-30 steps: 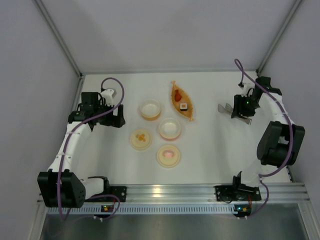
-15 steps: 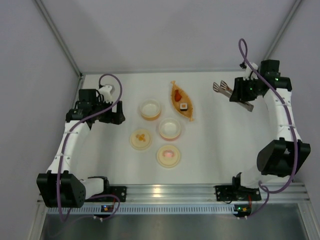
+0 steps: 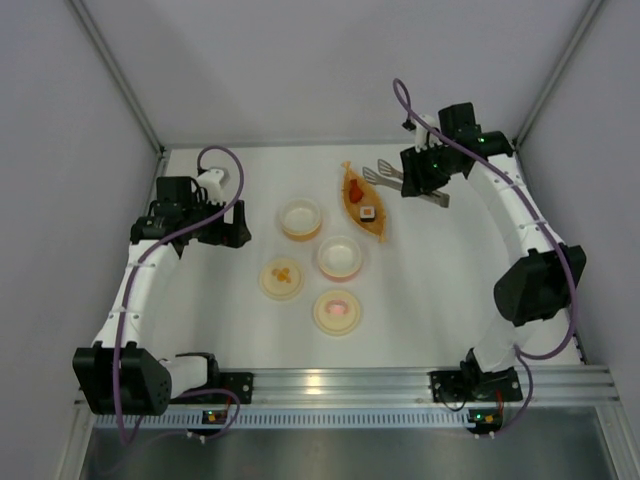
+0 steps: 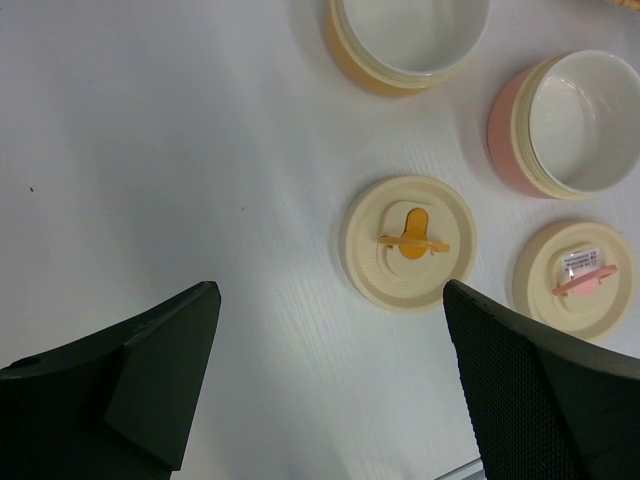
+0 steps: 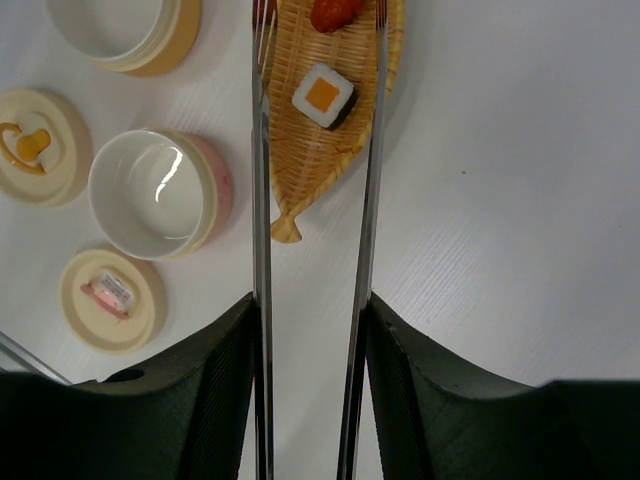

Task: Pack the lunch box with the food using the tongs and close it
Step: Pick up the fake food from the plate, then place the fake food in the packing box, then pick up the fake food from the plate.

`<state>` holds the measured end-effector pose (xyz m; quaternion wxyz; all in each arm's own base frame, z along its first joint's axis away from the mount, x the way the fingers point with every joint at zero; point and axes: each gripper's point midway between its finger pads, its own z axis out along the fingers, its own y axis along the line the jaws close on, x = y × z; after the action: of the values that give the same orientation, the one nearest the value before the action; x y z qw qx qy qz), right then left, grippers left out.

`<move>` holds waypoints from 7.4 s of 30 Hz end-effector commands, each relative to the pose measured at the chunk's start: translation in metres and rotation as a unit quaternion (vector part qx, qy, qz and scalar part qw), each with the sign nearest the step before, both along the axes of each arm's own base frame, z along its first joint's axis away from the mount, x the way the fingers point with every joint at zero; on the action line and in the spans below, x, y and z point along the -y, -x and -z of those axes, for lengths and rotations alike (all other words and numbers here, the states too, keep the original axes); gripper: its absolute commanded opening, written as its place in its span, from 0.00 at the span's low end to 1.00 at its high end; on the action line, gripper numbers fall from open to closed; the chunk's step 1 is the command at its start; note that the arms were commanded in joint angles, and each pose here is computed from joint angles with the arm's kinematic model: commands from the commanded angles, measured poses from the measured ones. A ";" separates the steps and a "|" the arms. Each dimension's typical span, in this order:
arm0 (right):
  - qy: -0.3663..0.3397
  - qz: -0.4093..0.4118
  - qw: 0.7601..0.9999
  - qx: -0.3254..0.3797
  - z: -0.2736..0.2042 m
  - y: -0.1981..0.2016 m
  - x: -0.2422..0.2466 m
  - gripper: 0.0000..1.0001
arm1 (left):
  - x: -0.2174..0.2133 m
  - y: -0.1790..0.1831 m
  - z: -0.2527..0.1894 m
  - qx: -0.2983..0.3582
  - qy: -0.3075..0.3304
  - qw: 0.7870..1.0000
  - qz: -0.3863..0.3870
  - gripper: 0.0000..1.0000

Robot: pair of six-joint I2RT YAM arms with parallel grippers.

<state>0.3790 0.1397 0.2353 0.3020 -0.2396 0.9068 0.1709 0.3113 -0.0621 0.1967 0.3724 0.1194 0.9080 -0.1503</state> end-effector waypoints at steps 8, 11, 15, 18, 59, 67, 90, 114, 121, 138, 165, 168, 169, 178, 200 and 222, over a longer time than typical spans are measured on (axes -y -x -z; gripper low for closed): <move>0.006 -0.009 1.000 0.006 0.016 -0.035 -0.043 0.43 | -0.003 -0.008 -0.018 0.017 -0.002 1.000 -0.009 0.98; 0.013 0.000 1.000 -0.003 0.031 -0.040 -0.048 0.42 | -0.006 -0.010 -0.014 0.014 -0.006 1.000 -0.015 0.98; 0.013 0.011 1.000 0.000 0.042 -0.048 -0.056 0.41 | -0.009 -0.013 -0.013 0.012 -0.014 1.000 -0.018 0.98; 0.014 0.019 1.000 -0.003 0.051 -0.054 -0.060 0.41 | -0.008 -0.014 -0.012 0.011 -0.013 1.000 -0.015 0.98; 0.021 0.015 0.999 -0.033 0.071 -0.058 -0.074 0.15 | -0.010 -0.019 0.000 0.002 -0.018 1.000 -0.017 0.98; -0.006 0.020 1.000 -0.005 0.037 -0.060 -0.059 0.00 | -0.019 -0.021 -0.006 0.008 -0.015 0.999 -0.036 0.98; -0.046 -0.146 0.985 0.074 -0.026 0.006 -0.135 0.00 | -0.020 -0.017 -0.007 -0.017 0.018 0.999 -0.035 0.98; -0.001 -0.190 0.981 0.029 0.045 0.008 -0.184 0.06 | -0.027 -0.015 0.008 -0.038 0.036 0.998 -0.036 0.98; 0.009 -0.186 0.982 0.022 0.059 0.004 -0.183 0.09 | -0.028 -0.017 0.010 -0.039 0.037 0.998 -0.034 0.98; -0.006 -0.183 0.983 0.028 0.048 -0.002 -0.193 0.44 | -0.030 -0.017 0.010 -0.039 0.038 0.998 -0.032 0.98; 0.055 -0.126 0.990 0.012 0.034 0.012 -0.023 0.37 | -0.010 -0.006 -0.003 -0.044 0.056 0.995 0.072 0.98; 0.074 -0.142 0.987 0.014 0.037 0.013 -0.005 0.37 | -0.004 -0.002 -0.002 -0.051 0.070 0.992 0.092 0.98; 0.084 -0.156 0.984 0.017 0.040 0.011 0.000 0.37 | -0.002 -0.001 -0.001 -0.053 0.073 0.991 0.097 0.98; 0.094 -0.233 0.968 -0.002 0.048 0.010 0.015 0.39 | 0.006 0.004 0.006 -0.070 0.093 0.985 0.130 0.98; 0.115 -0.260 0.959 -0.001 0.061 -0.022 0.012 0.46 | 0.014 0.009 0.023 -0.104 0.125 0.975 0.149 0.98; 0.133 -0.270 0.954 -0.007 0.090 -0.041 0.013 0.47 | 0.013 0.004 0.024 -0.102 0.123 0.977 0.139 0.98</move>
<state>0.4046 0.1227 0.1331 0.1726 -0.4991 0.8388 0.1327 0.3024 -0.0735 0.1675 0.2498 0.1761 0.8988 -0.3144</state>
